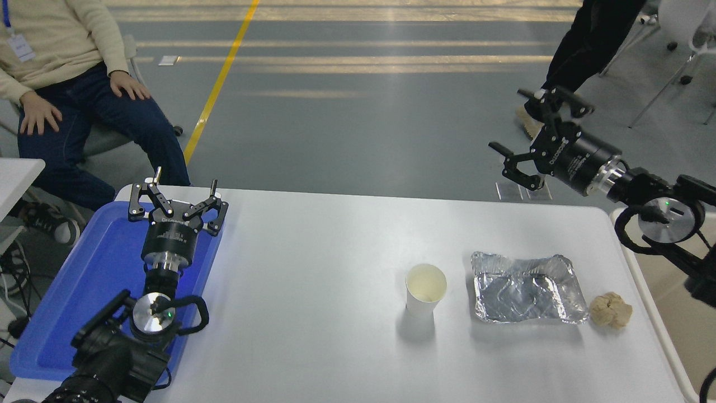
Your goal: Pick up paper cup place in dustbin
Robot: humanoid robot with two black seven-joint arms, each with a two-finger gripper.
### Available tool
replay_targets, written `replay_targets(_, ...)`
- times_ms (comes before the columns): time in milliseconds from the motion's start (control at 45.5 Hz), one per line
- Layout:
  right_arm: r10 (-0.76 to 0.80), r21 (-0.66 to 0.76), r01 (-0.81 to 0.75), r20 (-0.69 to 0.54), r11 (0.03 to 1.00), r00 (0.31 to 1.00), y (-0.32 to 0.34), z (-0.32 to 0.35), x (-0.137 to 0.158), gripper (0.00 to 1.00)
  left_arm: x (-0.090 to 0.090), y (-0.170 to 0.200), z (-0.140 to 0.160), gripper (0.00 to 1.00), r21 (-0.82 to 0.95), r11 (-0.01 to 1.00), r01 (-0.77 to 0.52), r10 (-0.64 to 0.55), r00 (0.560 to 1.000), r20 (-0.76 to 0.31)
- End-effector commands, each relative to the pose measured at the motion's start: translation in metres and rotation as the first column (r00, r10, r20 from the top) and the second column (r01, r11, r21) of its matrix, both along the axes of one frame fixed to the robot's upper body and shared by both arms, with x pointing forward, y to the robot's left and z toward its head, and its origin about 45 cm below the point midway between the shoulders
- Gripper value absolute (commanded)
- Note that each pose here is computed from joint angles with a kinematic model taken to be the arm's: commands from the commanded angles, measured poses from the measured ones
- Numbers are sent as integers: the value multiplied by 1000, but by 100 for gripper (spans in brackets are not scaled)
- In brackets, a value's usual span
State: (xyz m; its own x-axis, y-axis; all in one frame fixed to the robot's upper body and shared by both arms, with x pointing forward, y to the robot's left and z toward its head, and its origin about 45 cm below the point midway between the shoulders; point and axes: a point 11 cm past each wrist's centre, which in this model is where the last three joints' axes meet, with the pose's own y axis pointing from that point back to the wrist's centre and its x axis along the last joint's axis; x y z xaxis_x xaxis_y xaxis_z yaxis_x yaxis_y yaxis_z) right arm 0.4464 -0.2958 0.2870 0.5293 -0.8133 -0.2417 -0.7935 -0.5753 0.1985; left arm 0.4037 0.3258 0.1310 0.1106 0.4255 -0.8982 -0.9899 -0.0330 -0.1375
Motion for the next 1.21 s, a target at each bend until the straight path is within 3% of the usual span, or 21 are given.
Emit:
replay_targets(0, 46, -208, -35, 49, 978, 998, 6, 34, 14, 100, 0, 0, 0, 100, 0, 1000, 1, -1, 1000, -1)
replay_targets(286, 194, -551, -152, 18, 820, 981, 16, 64, 15, 100, 0, 0, 0, 100, 0, 1000, 1, -1, 1000, -1)
replay_targets(549, 366, -738, -319, -105, 595, 925, 50, 72, -1, 100, 0, 0, 0, 100, 0, 1000, 1, -1, 1000, -1)
replay_targets(791, 525, -799, -469, -233, 377, 818, 85, 51, -33, 100, 0, 1, 0, 100, 2, 1000, -1, 1, 1000, 0)
replay_targets(1187, 547, -787, -612, -482, 73, 685, 102, 15, -67, 100, 0, 1, 0, 100, 2, 1000, -1, 1, 1000, 0)
